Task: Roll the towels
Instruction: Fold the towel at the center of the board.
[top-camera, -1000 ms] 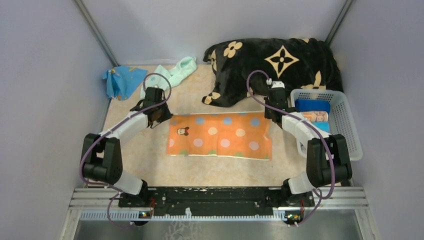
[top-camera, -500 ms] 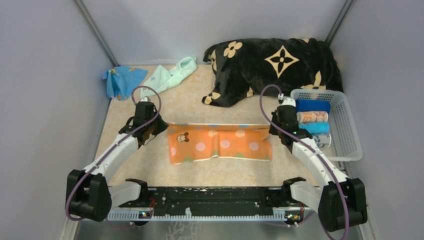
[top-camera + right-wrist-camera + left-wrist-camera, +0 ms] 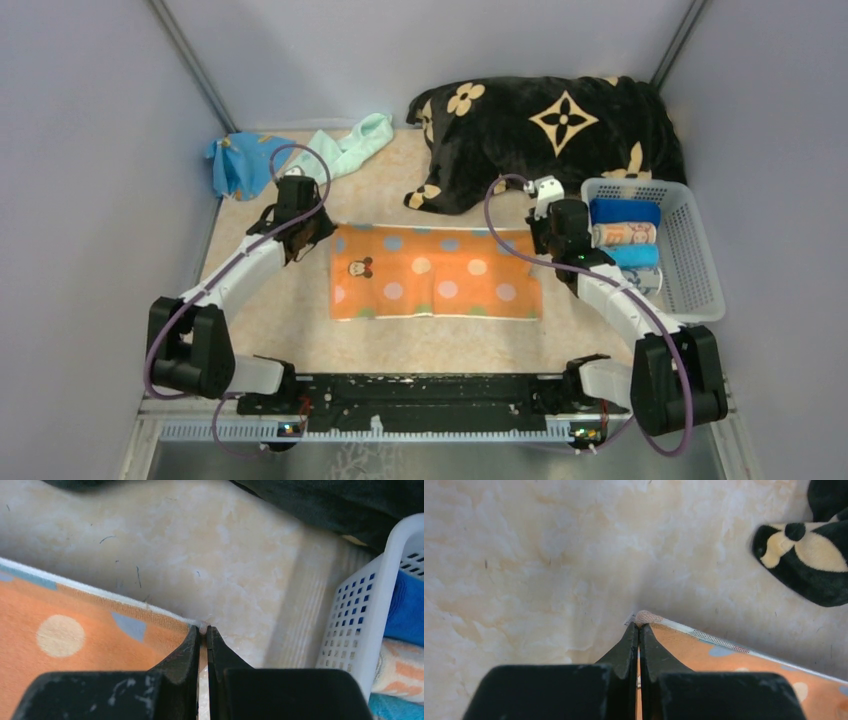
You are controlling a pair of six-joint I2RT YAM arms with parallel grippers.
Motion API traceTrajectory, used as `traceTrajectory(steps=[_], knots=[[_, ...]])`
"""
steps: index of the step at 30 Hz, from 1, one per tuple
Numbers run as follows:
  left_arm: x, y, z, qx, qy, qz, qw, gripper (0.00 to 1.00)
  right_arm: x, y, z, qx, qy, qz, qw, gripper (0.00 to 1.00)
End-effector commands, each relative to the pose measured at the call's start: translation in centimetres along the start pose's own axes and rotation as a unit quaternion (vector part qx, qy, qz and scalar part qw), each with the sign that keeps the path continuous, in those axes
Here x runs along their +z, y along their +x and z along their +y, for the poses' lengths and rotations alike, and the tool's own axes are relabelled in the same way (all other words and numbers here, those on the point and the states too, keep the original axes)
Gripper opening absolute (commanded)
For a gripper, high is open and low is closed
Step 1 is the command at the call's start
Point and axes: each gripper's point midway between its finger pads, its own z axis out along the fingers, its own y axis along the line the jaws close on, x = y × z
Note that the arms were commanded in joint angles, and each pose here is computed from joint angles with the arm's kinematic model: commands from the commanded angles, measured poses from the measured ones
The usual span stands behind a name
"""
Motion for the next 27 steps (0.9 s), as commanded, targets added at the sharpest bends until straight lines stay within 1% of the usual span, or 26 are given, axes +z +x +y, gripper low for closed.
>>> traceTrajectory(steps=[1,3,6,8,10,13,16,19,22,25,27], knots=[[-0.1,-3.7,0.1,0.027,-0.023,-0.048,0.998,0.0,0.1,-4.2,-0.9,-0.081,-0.003,-0.055,0.995,0.03],[-0.3,-4.4,0.1,0.038,-0.024,-0.061,0.997,0.0,-0.1,-4.2,-0.9,-0.103,-0.006,-0.065,0.993,0.03],[-0.5,-5.4,0.1,0.049,-0.027,-0.078,0.995,0.0,-0.3,-5.4,-0.6,-0.138,-0.018,-0.096,0.986,0.03],[-0.5,-5.6,0.2,0.053,-0.03,-0.082,0.995,0.01,0.0,-5.4,0.0,-0.171,-0.038,-0.092,0.98,0.03],[-0.2,-5.1,0.5,0.054,-0.033,-0.076,0.995,0.01,0.5,-4.9,0.5,-0.19,-0.056,-0.084,0.977,0.03],[0.0,-3.7,0.6,0.045,-0.03,-0.053,0.997,0.01,0.7,-4.1,1.1,-0.213,-0.078,-0.066,0.972,0.02],[0.0,-2.3,1.6,0.032,-0.045,-0.036,0.998,0.0,0.5,-3.7,1.5,-0.233,-0.09,-0.069,0.966,0.02],[-0.2,-0.9,2.9,0.025,-0.062,-0.025,0.997,0.0,0.3,-3.1,2.0,-0.287,-0.101,-0.065,0.95,0.02],[-0.6,-0.3,3.2,0.016,-0.058,-0.026,0.998,0.0,-0.1,-2.6,1.7,-0.329,-0.095,-0.05,0.938,0.02],[-1.1,0.1,3.2,0.013,-0.048,-0.027,0.998,0.0,-1.1,-2.5,1.9,-0.357,-0.096,-0.064,0.927,0.02],[-1.6,0.3,3.3,0.007,-0.044,-0.027,0.999,0.0,-1.8,-1.8,2.5,-0.379,-0.112,-0.066,0.916,0.02]])
